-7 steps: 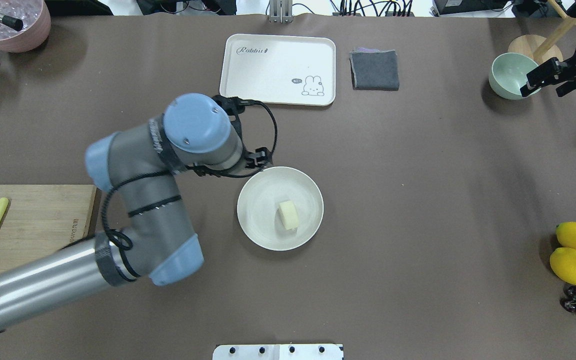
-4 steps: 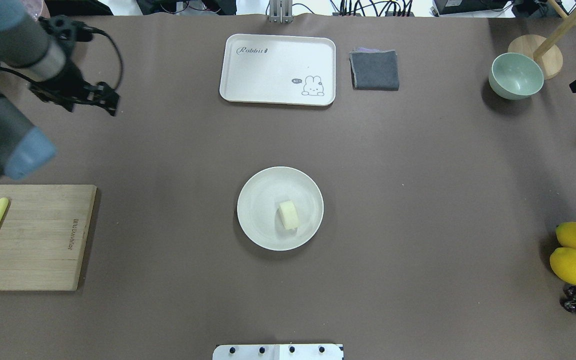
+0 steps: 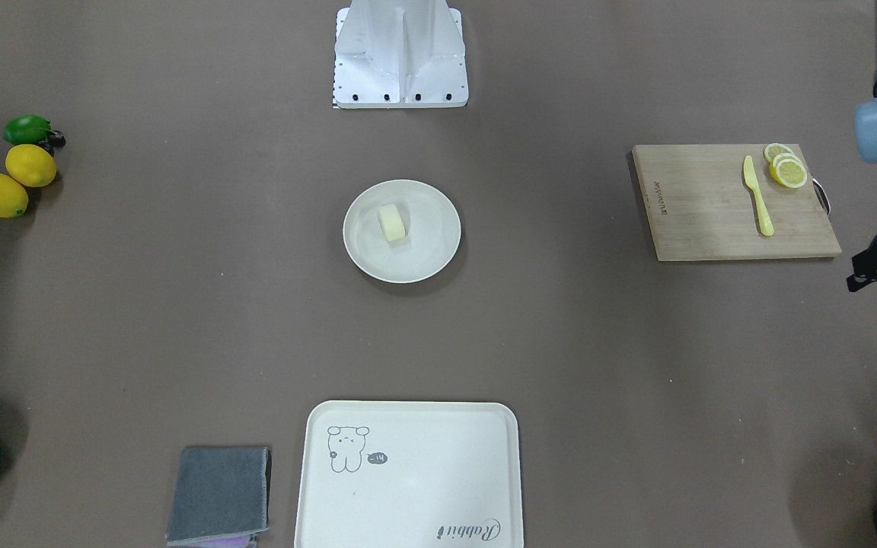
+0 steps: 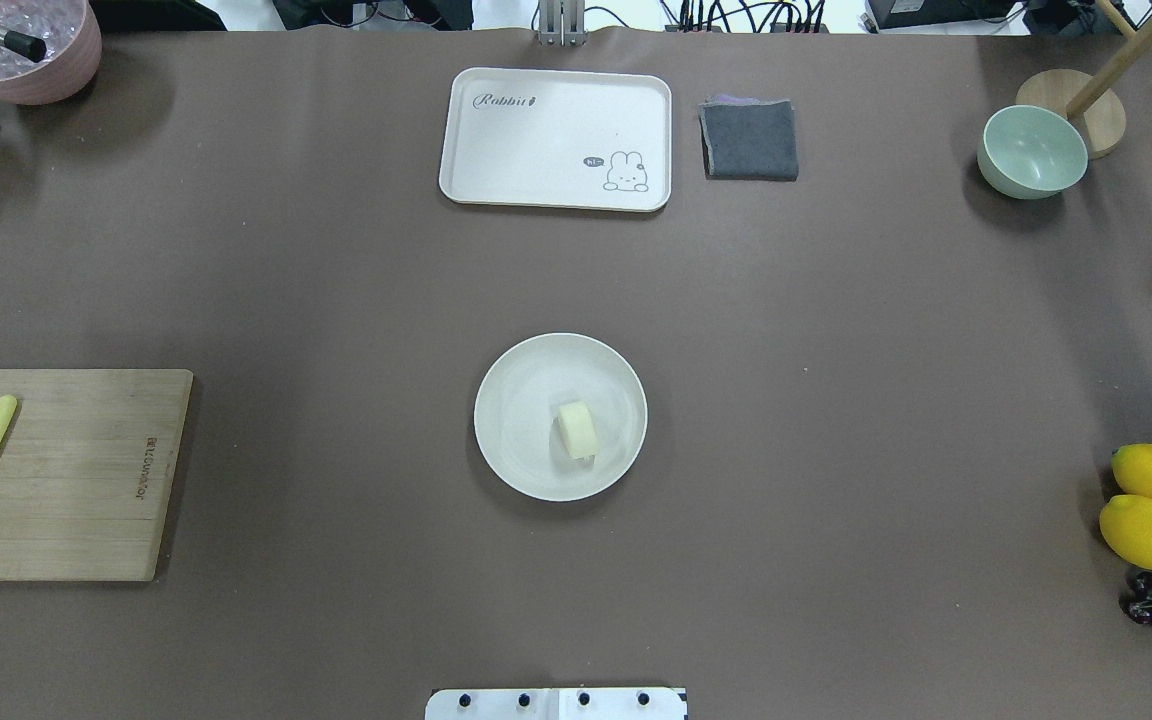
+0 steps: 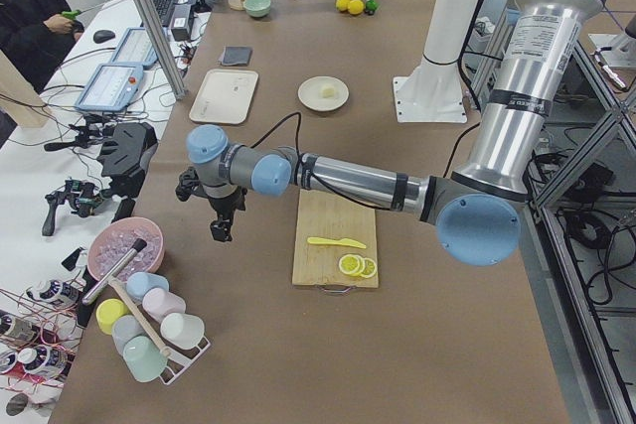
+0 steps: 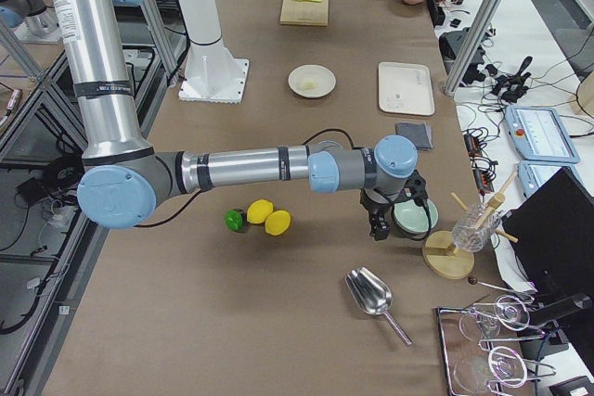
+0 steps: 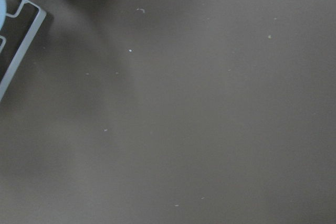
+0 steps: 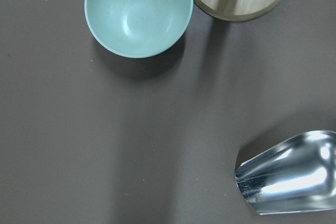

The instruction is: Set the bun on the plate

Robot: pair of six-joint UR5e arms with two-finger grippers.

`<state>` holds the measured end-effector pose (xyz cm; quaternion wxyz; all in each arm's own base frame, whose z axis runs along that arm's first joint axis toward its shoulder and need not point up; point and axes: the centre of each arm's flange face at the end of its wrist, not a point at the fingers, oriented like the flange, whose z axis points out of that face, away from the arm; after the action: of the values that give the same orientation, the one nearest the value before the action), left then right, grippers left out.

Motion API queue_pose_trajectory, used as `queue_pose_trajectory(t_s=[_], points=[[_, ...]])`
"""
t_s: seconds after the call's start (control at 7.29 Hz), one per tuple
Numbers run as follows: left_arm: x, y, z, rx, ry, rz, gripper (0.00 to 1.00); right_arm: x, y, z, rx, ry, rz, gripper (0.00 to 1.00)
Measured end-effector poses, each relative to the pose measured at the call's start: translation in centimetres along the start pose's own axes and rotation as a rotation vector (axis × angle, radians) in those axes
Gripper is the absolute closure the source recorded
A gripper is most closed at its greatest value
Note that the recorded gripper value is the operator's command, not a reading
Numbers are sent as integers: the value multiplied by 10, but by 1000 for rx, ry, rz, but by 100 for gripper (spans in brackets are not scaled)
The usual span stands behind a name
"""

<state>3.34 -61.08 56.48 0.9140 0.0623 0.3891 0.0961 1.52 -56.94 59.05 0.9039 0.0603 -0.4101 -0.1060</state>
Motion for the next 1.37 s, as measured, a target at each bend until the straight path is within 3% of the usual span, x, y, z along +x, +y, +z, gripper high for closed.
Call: queue_pose_trajectory(t_s=[0.41, 1.37], points=[[-52, 26, -11, 9, 39, 8, 2, 13, 7, 9, -23, 1, 24, 0], [-73, 69, 12, -27, 46, -39, 2, 11, 9, 12, -31, 34, 14, 0]])
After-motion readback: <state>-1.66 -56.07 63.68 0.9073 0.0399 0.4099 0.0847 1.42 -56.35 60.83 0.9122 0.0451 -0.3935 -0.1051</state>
